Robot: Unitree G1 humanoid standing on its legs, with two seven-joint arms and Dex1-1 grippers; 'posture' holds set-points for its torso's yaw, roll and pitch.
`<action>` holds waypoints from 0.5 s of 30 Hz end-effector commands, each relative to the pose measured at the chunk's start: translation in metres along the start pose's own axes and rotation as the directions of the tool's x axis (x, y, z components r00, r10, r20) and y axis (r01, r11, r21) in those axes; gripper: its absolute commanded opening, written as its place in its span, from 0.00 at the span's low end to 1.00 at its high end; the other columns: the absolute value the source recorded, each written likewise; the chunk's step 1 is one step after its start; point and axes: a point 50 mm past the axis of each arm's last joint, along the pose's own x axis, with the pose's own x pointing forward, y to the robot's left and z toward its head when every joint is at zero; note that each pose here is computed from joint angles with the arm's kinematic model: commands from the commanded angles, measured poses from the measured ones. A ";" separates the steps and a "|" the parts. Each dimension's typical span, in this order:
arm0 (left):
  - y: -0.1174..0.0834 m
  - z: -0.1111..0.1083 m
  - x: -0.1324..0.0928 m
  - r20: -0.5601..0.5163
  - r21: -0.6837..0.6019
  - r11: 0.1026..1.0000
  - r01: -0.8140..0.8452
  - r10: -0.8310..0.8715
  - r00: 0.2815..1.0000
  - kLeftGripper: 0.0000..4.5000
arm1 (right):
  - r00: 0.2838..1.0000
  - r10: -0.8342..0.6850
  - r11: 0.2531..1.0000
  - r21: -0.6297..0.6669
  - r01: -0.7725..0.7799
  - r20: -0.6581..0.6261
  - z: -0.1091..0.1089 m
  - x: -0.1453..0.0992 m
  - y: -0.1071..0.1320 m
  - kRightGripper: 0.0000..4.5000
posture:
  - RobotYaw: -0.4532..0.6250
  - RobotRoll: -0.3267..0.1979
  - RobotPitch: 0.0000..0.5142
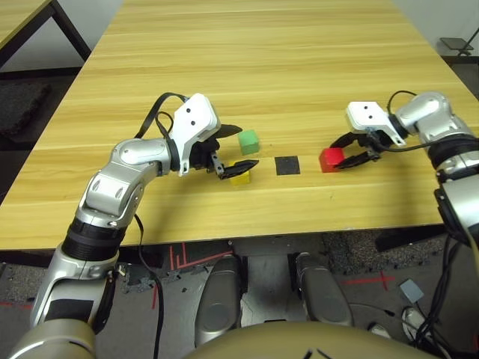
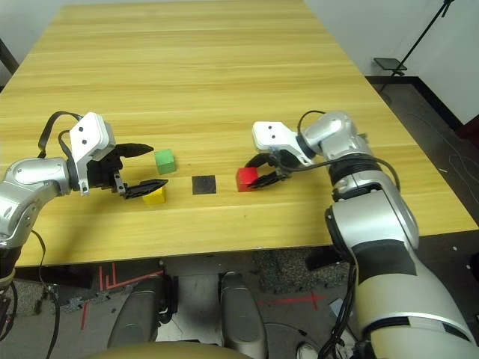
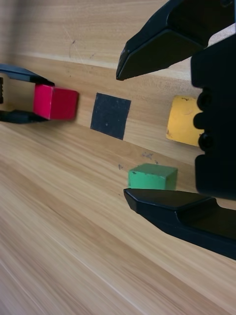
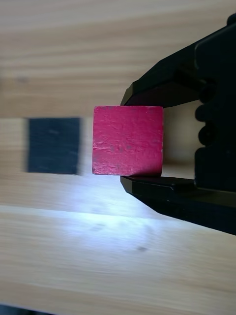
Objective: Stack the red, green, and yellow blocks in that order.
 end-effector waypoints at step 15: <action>0.001 0.008 0.000 0.002 0.001 0.998 -0.056 0.056 0.998 1.00 | 0.997 0.072 0.997 -0.025 -0.073 -0.019 0.033 0.034 -0.007 0.45 | 0.86 0.28 0.29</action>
